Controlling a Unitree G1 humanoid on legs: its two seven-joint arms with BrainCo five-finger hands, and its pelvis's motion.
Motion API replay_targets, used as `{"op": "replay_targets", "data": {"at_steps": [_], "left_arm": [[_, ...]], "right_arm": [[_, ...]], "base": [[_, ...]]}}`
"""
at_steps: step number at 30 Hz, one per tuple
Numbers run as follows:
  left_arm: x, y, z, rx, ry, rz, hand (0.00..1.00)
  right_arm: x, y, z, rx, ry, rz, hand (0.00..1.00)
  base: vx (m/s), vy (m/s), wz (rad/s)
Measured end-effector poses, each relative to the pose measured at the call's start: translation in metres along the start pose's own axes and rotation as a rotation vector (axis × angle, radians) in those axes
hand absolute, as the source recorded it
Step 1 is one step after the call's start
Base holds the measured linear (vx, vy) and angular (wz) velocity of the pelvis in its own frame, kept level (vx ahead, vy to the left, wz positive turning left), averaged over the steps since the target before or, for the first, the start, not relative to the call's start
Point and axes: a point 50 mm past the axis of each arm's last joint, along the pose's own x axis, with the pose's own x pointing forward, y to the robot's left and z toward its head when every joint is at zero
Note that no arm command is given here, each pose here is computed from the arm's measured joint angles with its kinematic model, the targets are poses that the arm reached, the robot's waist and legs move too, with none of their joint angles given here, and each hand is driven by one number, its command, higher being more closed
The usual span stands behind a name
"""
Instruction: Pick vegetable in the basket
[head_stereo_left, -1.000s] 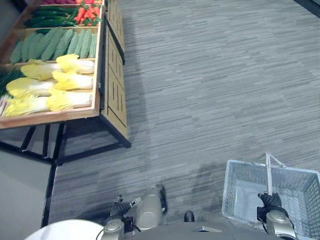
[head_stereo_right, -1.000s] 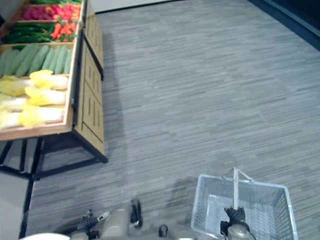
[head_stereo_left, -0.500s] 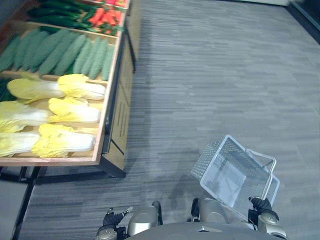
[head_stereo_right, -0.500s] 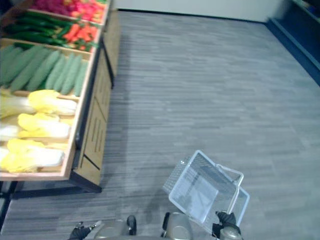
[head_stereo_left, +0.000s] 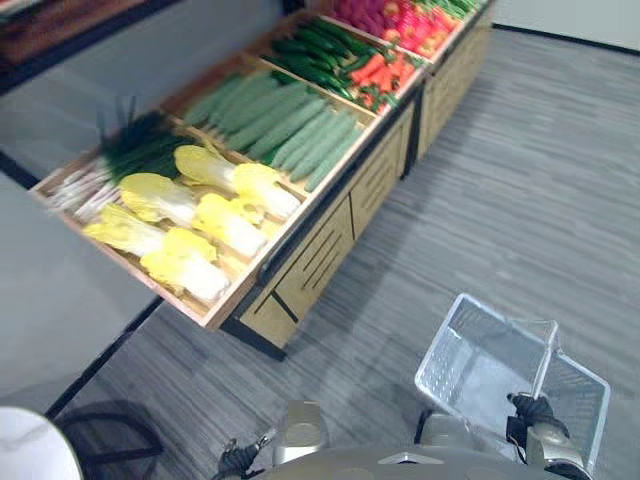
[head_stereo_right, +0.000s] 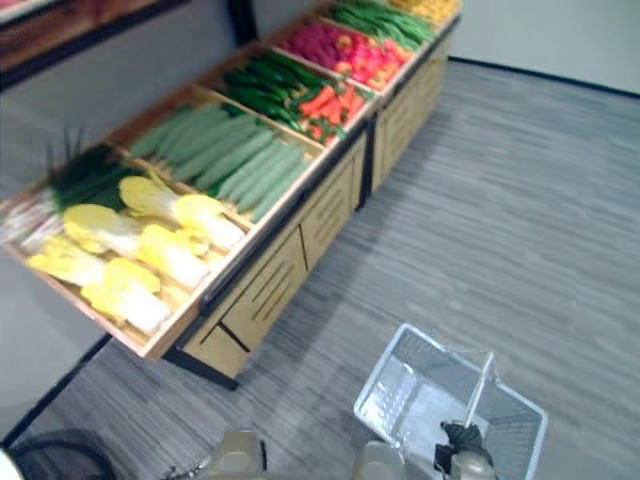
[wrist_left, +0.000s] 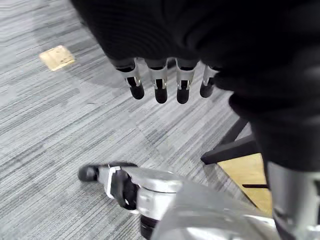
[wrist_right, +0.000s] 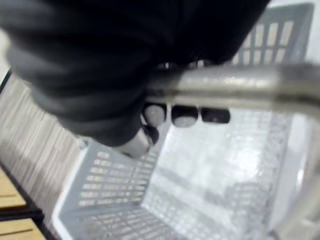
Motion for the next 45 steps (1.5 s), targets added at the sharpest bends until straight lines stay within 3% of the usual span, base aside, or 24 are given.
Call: {"op": "replay_targets", "data": {"at_steps": [7, 16, 18, 21, 25, 27, 31, 38, 42, 45], "left_arm": [[0.003, 0.005, 0.004, 0.026, 0.004, -0.008, 0.0], [0.011, 0.023, 0.055, 0.061, -0.151, 0.039, 0.0], [0.011, 0.005, 0.065, 0.025, -0.165, -0.002, 0.0], [0.011, 0.004, 0.068, -0.051, -0.172, 0.008, 0.0], [0.004, 0.01, 0.113, -0.184, -0.362, 0.019, 0.0], [-0.008, 0.012, 0.154, -0.253, -0.523, 0.022, 0.0], [-0.029, 0.022, 0.178, -0.312, -0.688, 0.04, 0.0], [-0.106, 0.029, 0.256, -0.394, -1.161, 0.057, 0.0], [-0.149, 0.022, 0.283, -0.304, -1.403, 0.033, 0.0], [-0.158, 0.011, 0.296, -0.222, -1.464, 0.019, 0.0]], "right_arm": [[0.0, -0.009, -0.019, 0.074, 0.104, -0.053, 1.0], [-0.012, -0.006, -0.061, 0.212, 0.243, -0.089, 1.0], [-0.012, -0.004, -0.061, 0.271, 0.255, -0.099, 1.0], [-0.007, -0.001, -0.049, 0.293, 0.223, -0.089, 1.0], [-0.013, -0.001, -0.061, 0.314, 0.248, -0.107, 1.0], [-0.013, 0.006, -0.058, 0.309, 0.236, -0.093, 1.0], [-0.018, -0.009, -0.071, 0.298, 0.255, -0.15, 1.0], [-0.028, -0.006, -0.093, 0.322, 0.317, -0.158, 1.0], [-0.028, -0.009, -0.093, 0.317, 0.31, -0.163, 1.0], [-0.027, -0.007, -0.089, 0.302, 0.294, -0.151, 1.0]], "base": [[0.39, -0.02, 1.09], [0.26, -0.277, 1.5], [0.06, -0.41, 0.56], [-0.03, -0.314, 0.06], [-0.09, -0.16, 0.39], [-0.19, -0.091, 0.31], [-0.09, 0.056, 0.23], [-0.05, 0.106, 0.3], [-0.03, -0.002, -0.11], [-0.01, -0.025, -0.09]]}}
